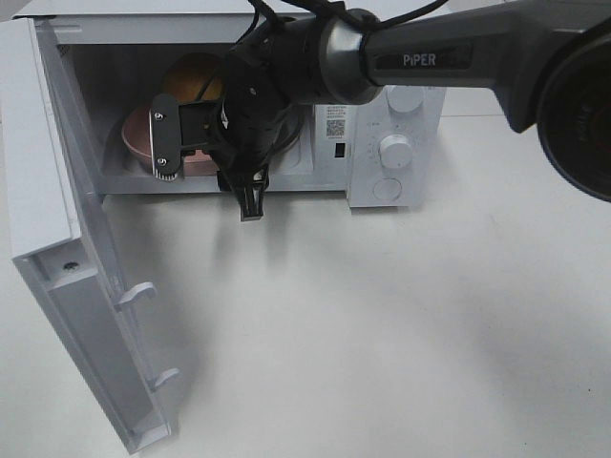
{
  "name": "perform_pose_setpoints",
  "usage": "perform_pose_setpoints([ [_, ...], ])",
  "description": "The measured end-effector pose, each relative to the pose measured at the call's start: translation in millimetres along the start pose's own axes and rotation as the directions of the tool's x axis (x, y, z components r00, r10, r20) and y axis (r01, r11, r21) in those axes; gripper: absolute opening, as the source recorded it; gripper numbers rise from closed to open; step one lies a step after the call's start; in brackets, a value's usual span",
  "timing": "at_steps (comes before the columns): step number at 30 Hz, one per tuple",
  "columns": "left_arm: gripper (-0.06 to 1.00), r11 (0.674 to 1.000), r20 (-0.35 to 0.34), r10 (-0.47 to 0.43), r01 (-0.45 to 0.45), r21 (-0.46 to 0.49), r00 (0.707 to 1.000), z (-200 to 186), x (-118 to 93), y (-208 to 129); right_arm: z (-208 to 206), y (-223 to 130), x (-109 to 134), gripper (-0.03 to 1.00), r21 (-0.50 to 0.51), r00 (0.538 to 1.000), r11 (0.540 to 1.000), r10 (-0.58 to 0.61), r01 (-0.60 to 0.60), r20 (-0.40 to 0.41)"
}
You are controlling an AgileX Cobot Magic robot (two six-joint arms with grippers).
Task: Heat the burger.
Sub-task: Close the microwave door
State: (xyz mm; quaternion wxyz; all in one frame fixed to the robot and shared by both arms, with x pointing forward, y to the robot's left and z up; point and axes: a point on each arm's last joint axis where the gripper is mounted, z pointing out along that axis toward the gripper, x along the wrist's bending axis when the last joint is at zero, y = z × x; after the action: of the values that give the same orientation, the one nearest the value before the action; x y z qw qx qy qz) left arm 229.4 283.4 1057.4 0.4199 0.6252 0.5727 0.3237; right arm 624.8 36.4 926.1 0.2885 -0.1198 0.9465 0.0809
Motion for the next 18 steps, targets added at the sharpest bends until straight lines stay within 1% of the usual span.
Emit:
perform_pose_setpoints([
  [1,0.98,1.0,0.0,0.0,0.0,0.0,1.0,0.0,0.0,0.0,0.0,0.0,0.0,0.51,0.0,1.0,1.0,0.0,0.0,0.0],
  [2,0.98,1.0,0.0,0.0,0.0,0.0,1.0,0.0,0.0,0.0,-3.5,0.2,-2.1,0.57,-0.003,1.0,1.0,0.01,-0.01,0.007],
  [3,0.98,1.0,0.0,0.0,0.0,0.0,1.0,0.0,0.0,0.0,-3.5,0.2,-2.1,0.57,-0.003,1.0,1.0,0.01,-0.01,0.007],
  [4,0.98,1.0,0.0,0.0,0.0,0.0,1.0,0.0,0.0,0.0,-7.9,-0.3,-3.0,0.64,-0.005,1.0,1.0,0.018,-0.018,0.01],
  [5,0.98,1.0,0.0,0.0,0.0,0.0,1.0,0.0,0.0,0.0,-10.2,-0.7,-3.0,0.67,-0.008,1.0,1.0,0.018,-0.018,0.013],
  [6,0.98,1.0,0.0,0.0,0.0,0.0,1.0,0.0,0.0,0.0,-10.2,-0.7,-3.0,0.67,-0.008,1.0,1.0,0.018,-0.018,0.013],
  [8,0.98,1.0,0.0,0.0,0.0,0.0,1.0,0.0,0.0,0.0,-10.1,-3.8,5.8,0.73,-0.015,1.0,1.0,0.01,-0.01,0.004],
  [11,0.98,1.0,0.0,0.0,0.0,0.0,1.0,0.0,0.0,0.0,-10.2,-4.6,8.3,0.74,-0.018,1.0,1.0,0.008,-0.008,0.003],
  [13,0.98,1.0,0.0,0.0,0.0,0.0,1.0,0.0,0.0,0.0,-18.2,-5.9,11.4,0.76,-0.051,1.0,0.999,0.005,-0.003,0.03],
  [16,0.98,1.0,0.0,0.0,0.0,0.0,1.0,0.0,0.0,0.0,-21.2,-6.2,11.2,0.76,-0.059,0.999,0.998,0.003,0.0,0.041],
  [18,0.98,1.0,0.0,0.0,0.0,0.0,1.0,0.0,0.0,0.0,-30.0,-8.2,12.1,0.76,-0.074,0.998,0.997,-0.009,0.014,0.065],
])
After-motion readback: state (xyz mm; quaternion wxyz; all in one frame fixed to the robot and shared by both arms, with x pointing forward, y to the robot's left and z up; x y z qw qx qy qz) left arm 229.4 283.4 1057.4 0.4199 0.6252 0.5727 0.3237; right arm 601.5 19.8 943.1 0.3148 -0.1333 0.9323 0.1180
